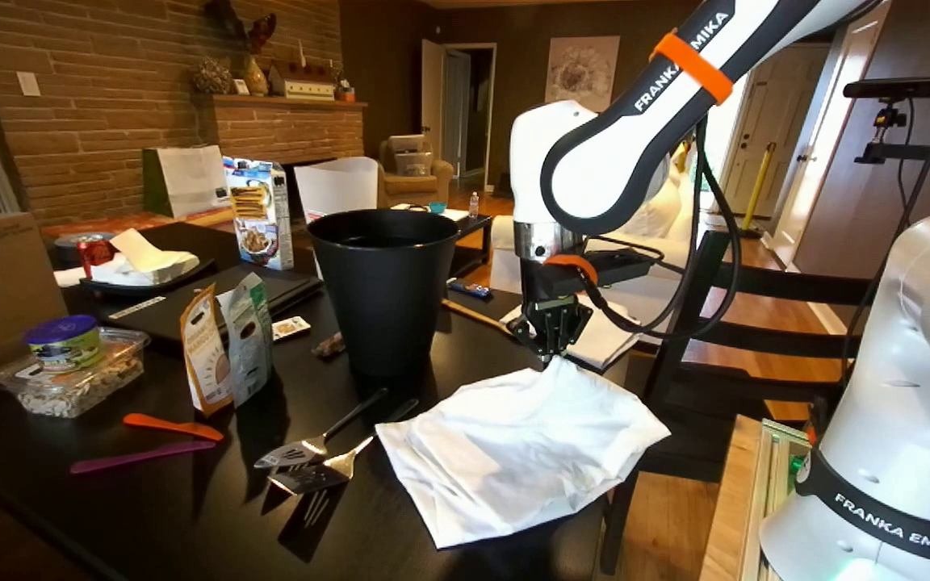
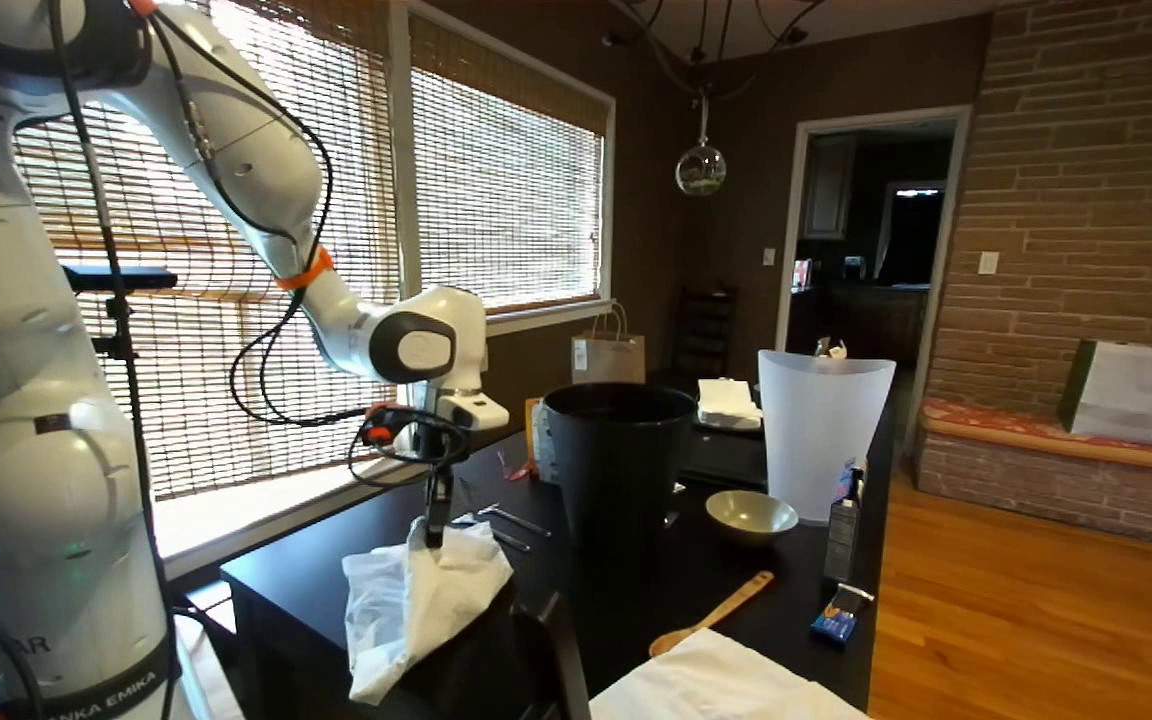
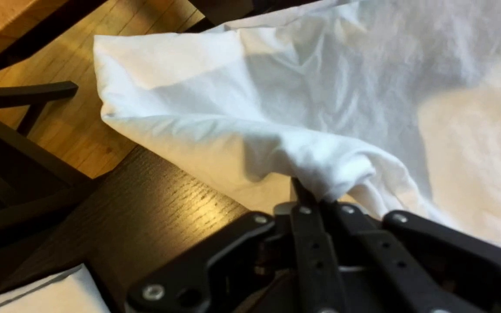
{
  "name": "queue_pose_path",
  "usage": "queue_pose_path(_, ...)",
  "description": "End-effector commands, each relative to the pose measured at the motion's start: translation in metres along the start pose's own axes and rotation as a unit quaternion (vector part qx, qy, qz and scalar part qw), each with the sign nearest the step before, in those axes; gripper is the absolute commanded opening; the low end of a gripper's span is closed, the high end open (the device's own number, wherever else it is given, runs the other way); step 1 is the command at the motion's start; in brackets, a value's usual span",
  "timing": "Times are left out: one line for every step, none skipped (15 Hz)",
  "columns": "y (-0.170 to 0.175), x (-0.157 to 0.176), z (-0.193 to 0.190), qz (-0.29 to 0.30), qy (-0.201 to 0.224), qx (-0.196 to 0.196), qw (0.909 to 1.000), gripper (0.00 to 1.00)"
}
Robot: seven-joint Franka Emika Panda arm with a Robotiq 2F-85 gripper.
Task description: Fold the towel to the left on the table
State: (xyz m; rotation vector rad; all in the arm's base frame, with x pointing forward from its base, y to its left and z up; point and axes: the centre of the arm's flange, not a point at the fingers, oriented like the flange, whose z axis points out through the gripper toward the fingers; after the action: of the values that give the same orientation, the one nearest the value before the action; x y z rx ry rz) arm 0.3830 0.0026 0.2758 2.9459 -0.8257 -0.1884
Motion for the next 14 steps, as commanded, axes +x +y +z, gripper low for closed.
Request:
queue_pose_path(0.011,0.005,-0.011,0.002,0.009,0.020,0.9998,0.01)
queue_pose_path(0.012,0.016,-0.013,0.006,0.024,0.022,0.9994,0.01)
queue_pose_path(0.013,0.025,-0.016,0.007,0.036,0.028,0.9989,0.01)
queue_pose_path(0.012,0.038,-0.020,0.009,0.051,0.034,0.9981,0.01)
queue_pose_path(0.012,0.050,-0.025,0.009,0.068,0.038,0.9969,0.01)
queue_pose_path(0.011,0.061,-0.029,0.008,0.082,0.043,0.9957,0.01)
queue_pose_path(0.010,0.070,-0.033,0.007,0.097,0.048,0.9941,0.01)
queue_pose_path(0.008,0.079,-0.036,0.006,0.110,0.051,0.9926,0.01)
queue_pose_path(0.007,0.087,-0.038,0.005,0.121,0.054,0.9912,0.01)
queue_pose_path(0.004,0.096,-0.039,0.004,0.132,0.056,0.9897,0.01)
queue_pose_path(0.003,0.102,-0.039,0.002,0.139,0.059,0.9885,0.01)
queue_pose_path(0.001,0.110,-0.040,0.001,0.148,0.058,0.9873,0.01)
queue_pose_path(0.000,0.117,-0.041,0.000,0.154,0.059,0.9863,0.01)
queue_pose_path(0.000,0.124,-0.043,0.002,0.163,0.058,0.9849,0.01)
